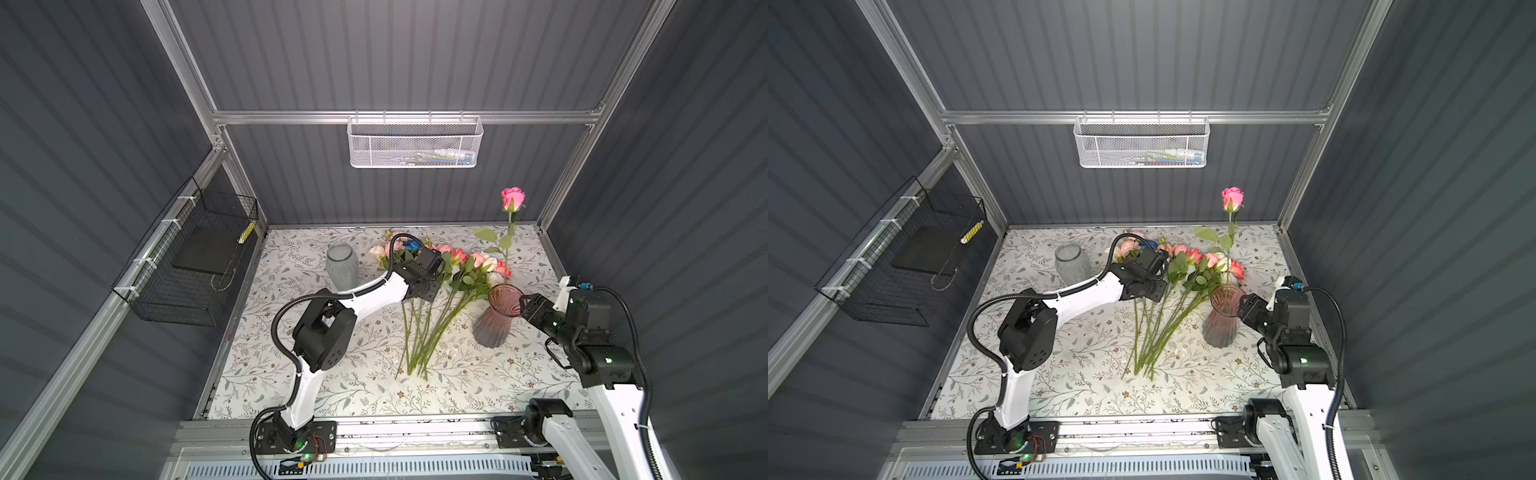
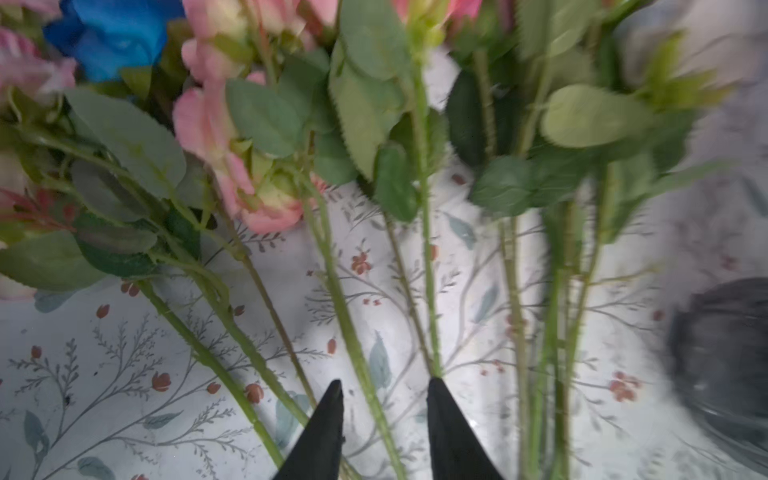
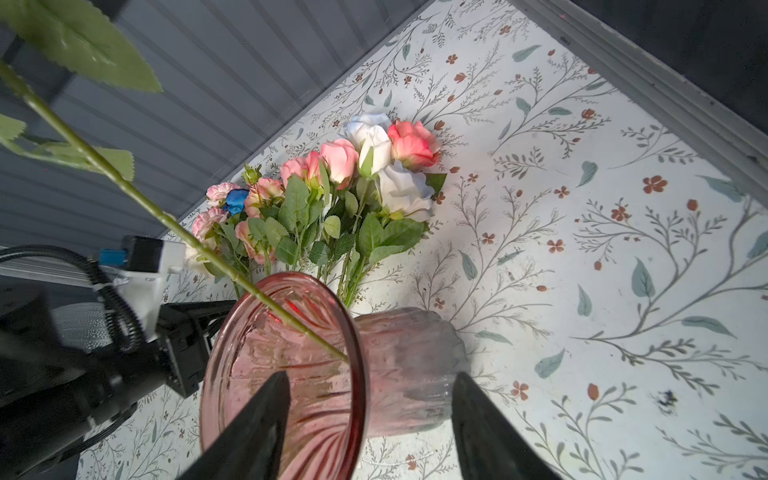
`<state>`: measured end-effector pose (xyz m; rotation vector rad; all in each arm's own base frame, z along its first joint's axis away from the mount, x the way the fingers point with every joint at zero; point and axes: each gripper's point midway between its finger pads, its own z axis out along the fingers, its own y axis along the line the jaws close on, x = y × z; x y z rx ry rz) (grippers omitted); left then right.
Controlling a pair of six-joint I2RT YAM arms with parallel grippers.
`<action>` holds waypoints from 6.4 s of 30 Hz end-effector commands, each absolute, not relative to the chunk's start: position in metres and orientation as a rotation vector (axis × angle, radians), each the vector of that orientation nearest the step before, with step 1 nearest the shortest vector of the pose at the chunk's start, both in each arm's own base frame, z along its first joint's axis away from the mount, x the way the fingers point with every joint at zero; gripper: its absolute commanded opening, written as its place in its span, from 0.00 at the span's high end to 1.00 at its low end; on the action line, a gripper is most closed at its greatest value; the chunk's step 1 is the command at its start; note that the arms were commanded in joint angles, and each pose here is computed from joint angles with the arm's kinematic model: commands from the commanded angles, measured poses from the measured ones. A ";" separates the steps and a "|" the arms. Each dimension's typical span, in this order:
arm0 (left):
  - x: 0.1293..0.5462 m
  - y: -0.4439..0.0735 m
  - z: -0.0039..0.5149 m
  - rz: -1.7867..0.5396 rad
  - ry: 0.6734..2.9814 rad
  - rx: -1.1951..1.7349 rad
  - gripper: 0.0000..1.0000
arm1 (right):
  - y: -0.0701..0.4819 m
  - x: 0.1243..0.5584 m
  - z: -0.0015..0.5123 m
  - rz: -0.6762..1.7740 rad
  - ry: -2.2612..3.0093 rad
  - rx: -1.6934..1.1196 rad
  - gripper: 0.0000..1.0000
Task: Arrange the flowers into the vase
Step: 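Lower the left gripper onto the stems and close on one stem, then lift the blue rose high out of the bunch with the left gripper, then carry the blue rose over the pink vase and lower its stem in, then open the left gripper and move it back to the rose bunch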
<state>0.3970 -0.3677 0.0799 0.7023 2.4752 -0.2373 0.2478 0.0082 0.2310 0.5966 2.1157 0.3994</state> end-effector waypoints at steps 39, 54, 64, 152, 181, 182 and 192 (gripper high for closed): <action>0.431 -0.364 0.058 -0.342 2.553 0.590 0.98 | 0.008 0.248 0.223 0.389 2.134 0.598 0.36; 0.407 -0.353 0.234 -0.586 2.296 0.428 1.00 | 0.013 0.247 0.237 0.435 2.105 0.588 0.36; 0.342 -0.320 0.385 -0.913 1.607 0.407 1.00 | 0.014 0.244 0.250 0.450 2.069 0.577 0.36; 0.270 -0.498 0.581 -1.597 0.968 0.624 1.00 | 0.004 0.236 0.253 0.383 2.029 0.576 0.36; 0.291 -0.517 0.552 -1.686 0.931 0.525 1.00 | 0.001 0.232 0.254 0.365 2.016 0.576 0.35; 0.291 -0.519 0.549 -1.689 0.932 0.526 1.00 | 0.001 0.232 0.254 0.360 2.016 0.575 0.35; 0.287 -0.530 0.505 -1.648 0.999 0.564 1.00 | 0.001 0.231 0.253 0.366 2.013 0.573 0.35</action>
